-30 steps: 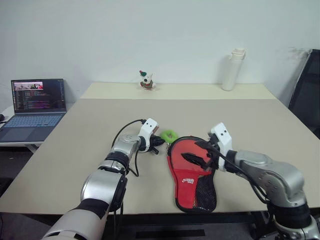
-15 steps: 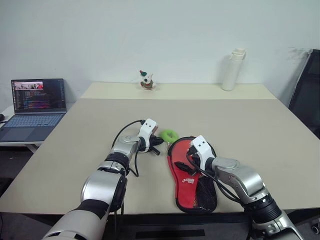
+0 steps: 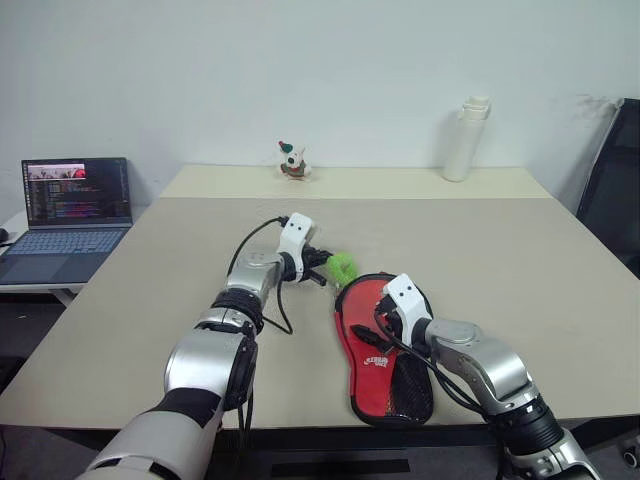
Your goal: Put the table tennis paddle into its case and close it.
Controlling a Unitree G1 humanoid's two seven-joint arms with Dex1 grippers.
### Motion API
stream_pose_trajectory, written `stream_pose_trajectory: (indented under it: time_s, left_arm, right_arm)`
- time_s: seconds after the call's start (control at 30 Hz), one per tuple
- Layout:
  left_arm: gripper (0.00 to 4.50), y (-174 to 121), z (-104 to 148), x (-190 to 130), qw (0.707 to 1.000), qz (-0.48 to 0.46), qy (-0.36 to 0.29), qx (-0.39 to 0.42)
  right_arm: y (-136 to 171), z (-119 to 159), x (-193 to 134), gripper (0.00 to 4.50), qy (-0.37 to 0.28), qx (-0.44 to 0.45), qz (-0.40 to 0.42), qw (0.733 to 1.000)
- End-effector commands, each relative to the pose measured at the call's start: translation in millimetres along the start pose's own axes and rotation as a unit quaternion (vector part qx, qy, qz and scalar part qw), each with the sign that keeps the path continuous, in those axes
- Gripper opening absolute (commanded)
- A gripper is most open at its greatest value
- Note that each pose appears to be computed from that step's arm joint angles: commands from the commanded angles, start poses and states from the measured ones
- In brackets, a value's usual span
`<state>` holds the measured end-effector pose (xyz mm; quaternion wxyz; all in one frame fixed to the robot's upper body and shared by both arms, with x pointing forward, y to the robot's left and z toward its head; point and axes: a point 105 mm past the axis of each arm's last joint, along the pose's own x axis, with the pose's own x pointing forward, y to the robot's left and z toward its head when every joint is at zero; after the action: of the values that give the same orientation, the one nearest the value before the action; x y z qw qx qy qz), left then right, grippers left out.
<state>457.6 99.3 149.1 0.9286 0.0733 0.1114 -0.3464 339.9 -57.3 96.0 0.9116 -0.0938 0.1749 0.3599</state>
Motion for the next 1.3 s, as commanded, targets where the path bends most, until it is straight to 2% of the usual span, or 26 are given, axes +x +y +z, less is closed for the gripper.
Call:
stream_pose_trajectory:
  time_s: [0.03, 0.27, 0.33, 0.4, 0.7, 0.73, 0.93, 1.07, 1.13, 1.2, 1.3]
  left_arm:
    - [0.03, -5.4, 23.7, 2.7, 0.999, -0.009, -0.034, 0.025]
    - [0.03, -4.9, 8.1, 1.2, 0.999, -0.01, -0.018, 0.024]
    - [0.39, -5.9, 4.8, 0.7, 0.999, -0.017, -0.014, 0.031]
    - [0.94, -5.4, 4.3, 1.0, 0.999, -0.012, -0.014, 0.032]
    - [4.23, -1.5, -1.6, -3.4, 0.999, -0.007, -0.01, 0.038]
    - [4.46, -1.2, -3.8, -4.3, 0.999, -0.008, -0.008, 0.034]
    - [4.46, -13.5, -13.0, -8.9, 0.997, -0.068, 0.003, 0.025]
    - [4.46, -3.6, -10.2, -20.7, 0.997, -0.065, -0.001, 0.032]
    - [4.46, 17.5, 1.3, -35.6, 0.999, -0.025, -0.031, 0.026]
    - [4.46, 25.0, 12.0, -48.0, 0.998, -0.021, -0.065, 0.008]
    - [4.46, 3.9, 13.9, -56.4, 0.992, -0.093, -0.082, 0.011]
  right_arm:
    - [1.0, -13.5, 0.6, 4.5, 0.023, 0.008, -0.003, 1.0]
    - [3.0, -13.4, 0.6, 4.5, 0.023, 0.007, -0.001, 1.0]
    - [4.6, -14.4, 0.8, 4.5, 0.024, 0.008, 0.001, 1.0]
    - [5.8, -14.9, 1.0, 4.5, 0.025, 0.009, 0.003, 1.0]
    - [7.0, -16.1, 0.2, 4.5, 0.027, 0.01, 0.005, 1.0]
    - [7.1, -16.3, 0.2, 4.5, 0.028, 0.01, 0.005, 1.0]
    - [7.9, -16.6, 0.0, 4.5, 0.029, 0.009, 0.008, 1.0]
    - [8.4, -16.7, -0.8, 4.5, 0.029, 0.008, 0.008, 0.999]
    - [8.6, -18.3, -1.4, 4.5, 0.031, 0.01, 0.007, 0.999]
    - [8.8, -19.6, -1.8, 4.5, 0.032, 0.011, 0.006, 0.999]
    - [9.5, -19.9, -1.8, 4.5, 0.033, 0.012, 0.007, 0.999]
